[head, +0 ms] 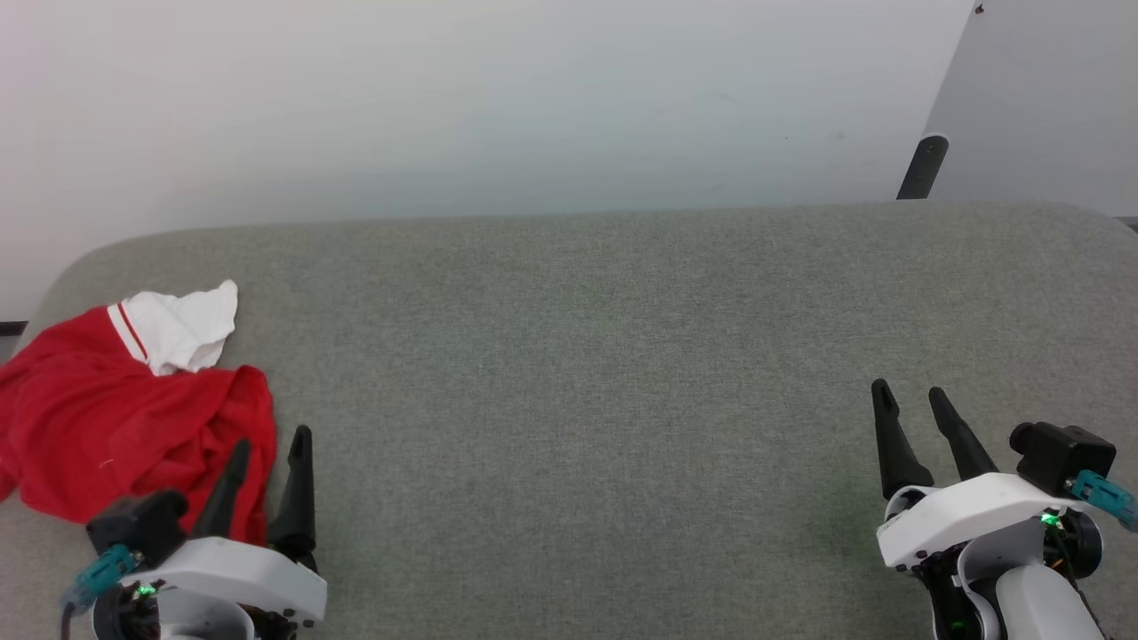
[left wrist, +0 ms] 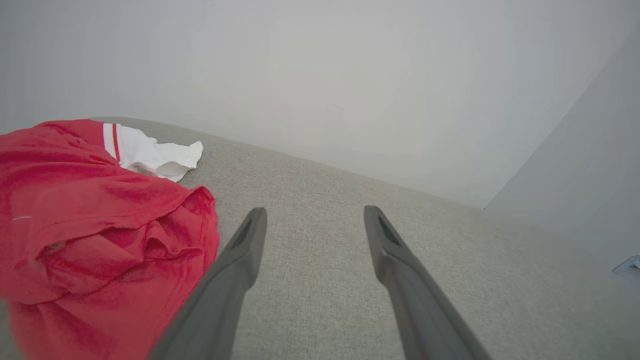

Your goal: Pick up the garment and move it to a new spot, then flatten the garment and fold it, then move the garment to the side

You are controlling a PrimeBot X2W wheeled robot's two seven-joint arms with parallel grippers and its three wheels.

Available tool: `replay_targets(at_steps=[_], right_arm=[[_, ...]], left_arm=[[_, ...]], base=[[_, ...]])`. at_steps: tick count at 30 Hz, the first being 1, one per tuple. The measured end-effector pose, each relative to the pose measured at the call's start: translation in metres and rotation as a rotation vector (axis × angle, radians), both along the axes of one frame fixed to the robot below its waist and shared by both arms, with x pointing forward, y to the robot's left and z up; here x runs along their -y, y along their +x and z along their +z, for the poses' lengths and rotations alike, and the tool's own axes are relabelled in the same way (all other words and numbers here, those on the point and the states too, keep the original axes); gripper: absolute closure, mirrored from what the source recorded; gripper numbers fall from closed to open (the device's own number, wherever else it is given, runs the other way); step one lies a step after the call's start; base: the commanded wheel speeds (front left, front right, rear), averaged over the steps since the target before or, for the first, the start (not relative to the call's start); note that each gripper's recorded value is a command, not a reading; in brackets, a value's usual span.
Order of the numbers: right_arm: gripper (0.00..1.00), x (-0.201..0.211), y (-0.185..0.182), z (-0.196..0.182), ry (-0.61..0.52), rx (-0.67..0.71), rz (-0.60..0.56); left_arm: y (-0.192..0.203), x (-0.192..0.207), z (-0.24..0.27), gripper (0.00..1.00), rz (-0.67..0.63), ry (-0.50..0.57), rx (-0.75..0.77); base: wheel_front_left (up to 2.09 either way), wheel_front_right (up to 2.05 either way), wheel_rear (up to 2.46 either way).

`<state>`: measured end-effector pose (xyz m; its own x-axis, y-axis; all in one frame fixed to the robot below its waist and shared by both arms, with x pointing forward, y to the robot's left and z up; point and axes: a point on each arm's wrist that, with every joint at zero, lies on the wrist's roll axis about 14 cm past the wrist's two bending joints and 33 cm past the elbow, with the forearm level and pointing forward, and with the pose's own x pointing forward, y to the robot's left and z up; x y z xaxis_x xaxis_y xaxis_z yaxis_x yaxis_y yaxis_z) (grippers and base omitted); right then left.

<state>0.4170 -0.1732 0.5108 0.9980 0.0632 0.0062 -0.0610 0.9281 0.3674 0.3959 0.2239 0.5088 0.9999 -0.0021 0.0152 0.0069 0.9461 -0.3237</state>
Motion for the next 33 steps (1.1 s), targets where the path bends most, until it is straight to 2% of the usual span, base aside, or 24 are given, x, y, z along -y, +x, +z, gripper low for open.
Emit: replay_targets(at_steps=[15, 33], right_arm=[[0.00, 0.004, -0.001, 0.003, -0.167, 0.027, -0.008], [0.00, 0.008, 0.000, 0.013, -0.271, 0.079, -0.020]], left_arm=[[0.001, -0.001, 0.007, 0.00, -0.018, 0.164, 0.033], [0.001, -0.001, 0.006, 0.00, -0.033, 0.276, 0.045]], base=[[0.00, 0.00, 0.00], [0.00, 0.00, 0.00]])
